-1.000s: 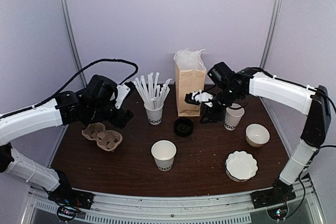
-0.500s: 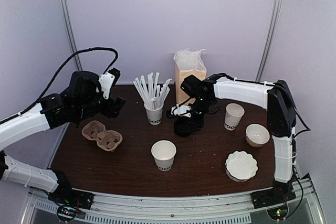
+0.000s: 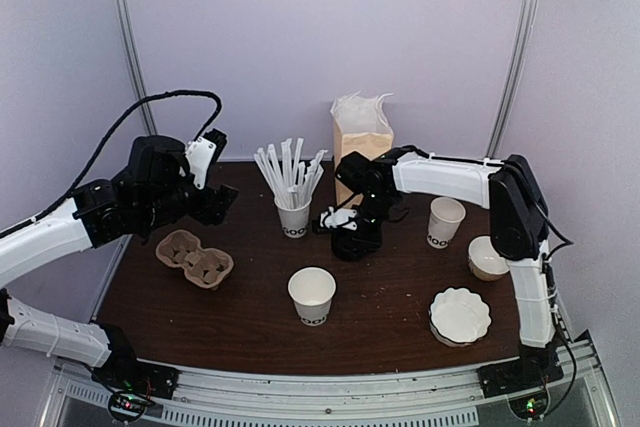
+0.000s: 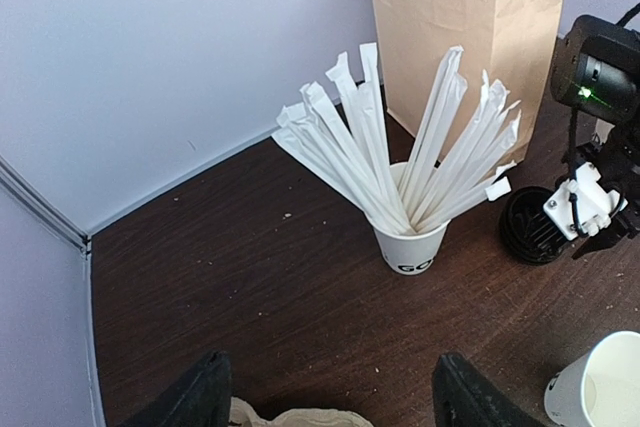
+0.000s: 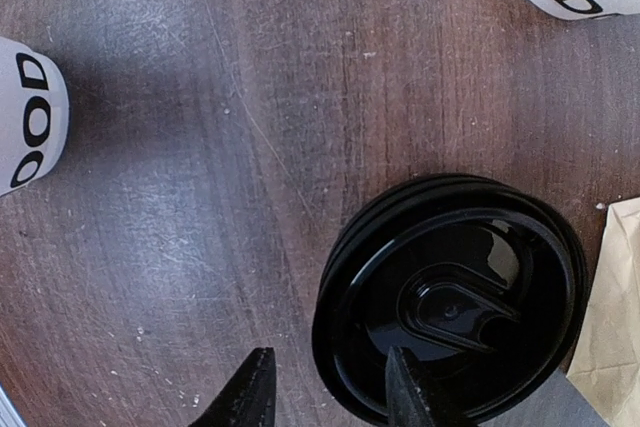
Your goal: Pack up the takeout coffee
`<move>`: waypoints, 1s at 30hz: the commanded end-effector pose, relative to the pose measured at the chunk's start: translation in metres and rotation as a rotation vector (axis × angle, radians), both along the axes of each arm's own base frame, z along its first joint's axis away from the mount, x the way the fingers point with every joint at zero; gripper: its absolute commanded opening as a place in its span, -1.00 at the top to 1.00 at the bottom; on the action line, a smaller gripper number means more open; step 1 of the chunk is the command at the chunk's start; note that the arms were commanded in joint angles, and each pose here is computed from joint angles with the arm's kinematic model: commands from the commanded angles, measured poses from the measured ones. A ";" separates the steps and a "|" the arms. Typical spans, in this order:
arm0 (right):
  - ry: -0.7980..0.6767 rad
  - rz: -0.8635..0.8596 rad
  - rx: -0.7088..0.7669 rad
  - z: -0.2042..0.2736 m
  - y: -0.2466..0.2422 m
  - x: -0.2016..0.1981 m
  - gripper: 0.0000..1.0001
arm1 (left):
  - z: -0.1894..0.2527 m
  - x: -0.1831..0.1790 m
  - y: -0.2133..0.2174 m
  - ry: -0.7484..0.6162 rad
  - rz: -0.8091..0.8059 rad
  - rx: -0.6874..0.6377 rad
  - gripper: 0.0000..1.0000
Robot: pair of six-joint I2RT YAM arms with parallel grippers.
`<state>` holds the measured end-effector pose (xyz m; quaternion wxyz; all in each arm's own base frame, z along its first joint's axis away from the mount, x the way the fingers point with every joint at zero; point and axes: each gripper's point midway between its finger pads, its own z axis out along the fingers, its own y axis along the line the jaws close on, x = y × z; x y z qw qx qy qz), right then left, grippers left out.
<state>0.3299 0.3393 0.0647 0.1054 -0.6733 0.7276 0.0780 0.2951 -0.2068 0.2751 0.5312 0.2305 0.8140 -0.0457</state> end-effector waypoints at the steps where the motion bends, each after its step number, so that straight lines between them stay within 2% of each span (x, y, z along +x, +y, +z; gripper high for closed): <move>1: 0.003 0.018 -0.018 -0.001 0.002 -0.002 0.25 | 0.013 0.001 -0.001 -0.047 -0.004 -0.030 -0.46; 15: 0.015 0.021 -0.015 0.002 0.006 -0.003 0.66 | 0.014 0.003 0.000 -0.044 -0.014 -0.042 -0.45; 20: 0.024 0.020 -0.022 -0.003 0.007 -0.003 0.62 | 0.014 0.003 0.000 -0.041 -0.017 -0.043 -0.45; 23: 0.029 0.016 -0.033 -0.007 0.006 -0.003 0.41 | 0.014 0.003 0.000 -0.042 -0.017 -0.043 -0.45; 25: 0.031 0.019 -0.037 -0.009 0.007 -0.005 0.35 | 0.014 0.003 0.001 -0.041 -0.017 -0.042 -0.45; 28: 0.029 0.019 -0.038 -0.009 0.007 -0.005 0.38 | 0.015 0.002 0.001 -0.045 -0.018 -0.046 -0.45; 30: 0.028 0.017 -0.040 -0.009 0.007 -0.005 0.48 | 0.016 0.002 0.001 -0.046 -0.018 -0.047 -0.45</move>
